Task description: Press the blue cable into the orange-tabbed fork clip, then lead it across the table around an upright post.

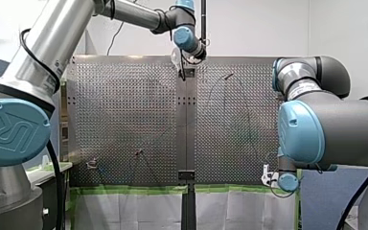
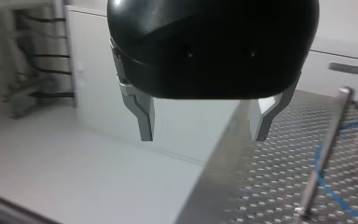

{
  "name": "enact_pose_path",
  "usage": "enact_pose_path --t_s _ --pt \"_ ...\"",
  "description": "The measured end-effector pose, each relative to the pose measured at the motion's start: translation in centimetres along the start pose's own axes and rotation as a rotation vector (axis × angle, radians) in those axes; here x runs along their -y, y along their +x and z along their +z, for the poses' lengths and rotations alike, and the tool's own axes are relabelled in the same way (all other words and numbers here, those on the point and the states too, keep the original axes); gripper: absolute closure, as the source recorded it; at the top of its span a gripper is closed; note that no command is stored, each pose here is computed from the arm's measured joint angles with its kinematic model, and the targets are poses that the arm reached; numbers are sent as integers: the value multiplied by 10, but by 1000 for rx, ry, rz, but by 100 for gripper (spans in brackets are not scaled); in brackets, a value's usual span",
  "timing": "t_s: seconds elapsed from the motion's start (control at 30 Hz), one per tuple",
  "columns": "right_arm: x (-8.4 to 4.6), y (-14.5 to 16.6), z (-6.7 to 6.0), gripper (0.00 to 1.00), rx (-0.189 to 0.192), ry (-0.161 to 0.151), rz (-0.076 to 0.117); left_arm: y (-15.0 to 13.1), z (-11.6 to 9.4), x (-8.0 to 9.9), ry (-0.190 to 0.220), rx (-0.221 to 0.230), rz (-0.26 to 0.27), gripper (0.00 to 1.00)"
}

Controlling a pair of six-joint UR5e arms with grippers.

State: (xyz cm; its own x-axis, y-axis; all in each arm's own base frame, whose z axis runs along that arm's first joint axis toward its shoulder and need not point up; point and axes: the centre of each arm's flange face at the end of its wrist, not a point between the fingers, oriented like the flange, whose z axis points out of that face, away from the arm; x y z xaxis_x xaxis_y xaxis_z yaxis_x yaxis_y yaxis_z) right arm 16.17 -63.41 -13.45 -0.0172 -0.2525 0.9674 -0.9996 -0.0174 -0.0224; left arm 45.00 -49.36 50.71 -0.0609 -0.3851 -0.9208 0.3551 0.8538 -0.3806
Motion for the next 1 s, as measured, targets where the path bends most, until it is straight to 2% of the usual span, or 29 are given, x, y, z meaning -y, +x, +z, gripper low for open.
enact_pose_path --t_s 0.37,0.73,1.0 --pt "1 -1 -1 100 2 2 -1 -32 -24 -6 4 101 -109 0" --pt "3 -1 -1 100 2 4 -1 -65 -56 -16 -14 222 -160 0" --pt "5 -1 -1 100 2 7 -2 -86 -85 -19 9 304 -212 0"
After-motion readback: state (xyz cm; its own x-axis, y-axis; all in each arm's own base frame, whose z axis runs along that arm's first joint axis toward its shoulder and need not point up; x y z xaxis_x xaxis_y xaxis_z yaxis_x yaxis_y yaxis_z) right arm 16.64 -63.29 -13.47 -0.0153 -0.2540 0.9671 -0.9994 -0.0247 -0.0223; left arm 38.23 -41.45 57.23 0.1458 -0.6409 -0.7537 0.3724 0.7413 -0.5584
